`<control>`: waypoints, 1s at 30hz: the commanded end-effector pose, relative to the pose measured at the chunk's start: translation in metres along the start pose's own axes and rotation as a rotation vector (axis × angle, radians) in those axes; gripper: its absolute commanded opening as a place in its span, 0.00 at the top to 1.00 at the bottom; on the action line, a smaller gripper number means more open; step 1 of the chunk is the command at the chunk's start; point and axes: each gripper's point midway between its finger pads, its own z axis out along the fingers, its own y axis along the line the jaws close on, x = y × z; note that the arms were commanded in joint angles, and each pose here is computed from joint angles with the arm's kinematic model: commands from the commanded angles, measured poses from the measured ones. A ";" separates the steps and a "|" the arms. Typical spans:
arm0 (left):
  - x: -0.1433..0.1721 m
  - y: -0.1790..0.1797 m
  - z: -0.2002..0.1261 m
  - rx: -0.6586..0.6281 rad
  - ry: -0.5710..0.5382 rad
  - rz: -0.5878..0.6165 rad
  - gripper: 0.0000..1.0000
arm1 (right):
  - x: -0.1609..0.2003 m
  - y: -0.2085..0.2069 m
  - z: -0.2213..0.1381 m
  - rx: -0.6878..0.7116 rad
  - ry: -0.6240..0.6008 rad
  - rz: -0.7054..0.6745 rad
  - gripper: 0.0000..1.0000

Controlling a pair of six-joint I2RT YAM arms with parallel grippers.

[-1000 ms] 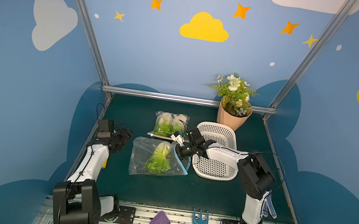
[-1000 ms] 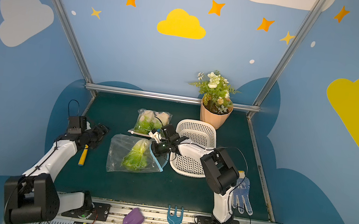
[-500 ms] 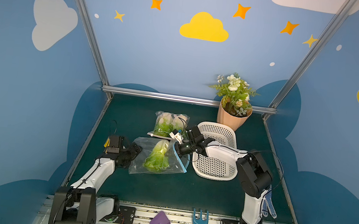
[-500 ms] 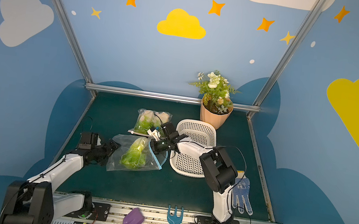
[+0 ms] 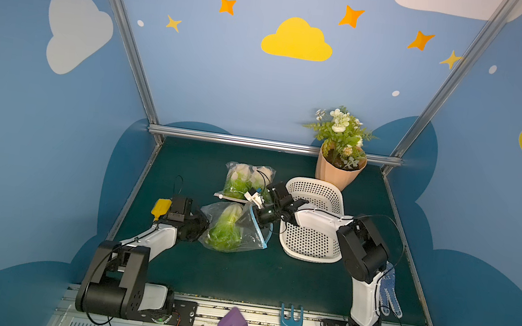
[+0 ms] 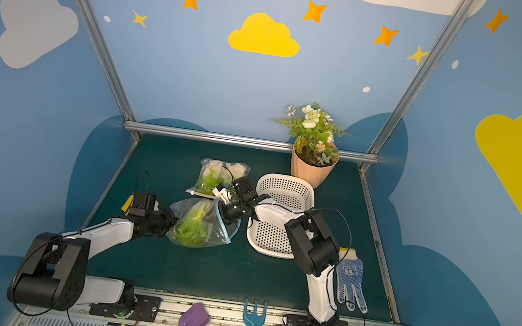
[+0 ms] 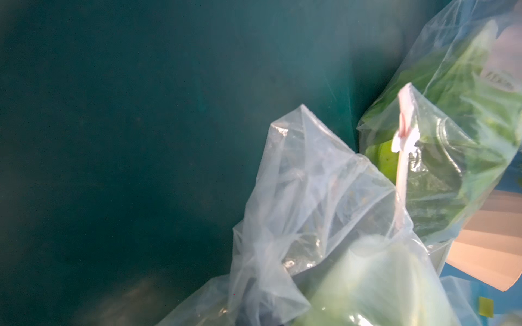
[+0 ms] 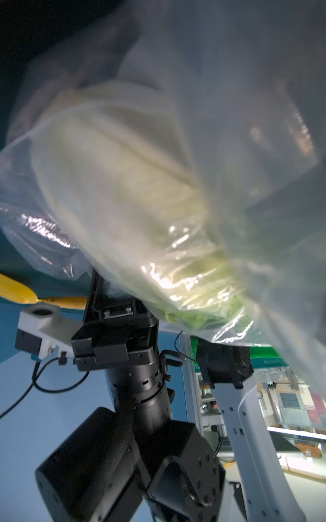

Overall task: Open the zip-top bag and take out the chinese cabbages
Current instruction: Pick up the Chinese cabbage from the zipper food storage bag.

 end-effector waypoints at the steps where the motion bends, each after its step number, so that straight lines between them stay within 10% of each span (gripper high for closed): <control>1: -0.002 0.003 0.001 -0.019 -0.025 -0.004 0.96 | -0.009 0.018 -0.005 -0.039 -0.015 -0.059 0.39; 18: 0.015 -0.035 0.001 0.075 -0.016 0.001 0.96 | 0.002 0.010 0.023 0.045 0.032 -0.049 0.26; 27: 0.010 -0.042 -0.015 0.079 -0.067 0.004 0.96 | 0.005 0.007 0.022 0.076 0.043 -0.056 0.96; 30: -0.005 -0.027 -0.028 -0.016 -0.163 0.013 0.96 | 0.005 0.010 0.008 0.091 0.018 -0.072 1.00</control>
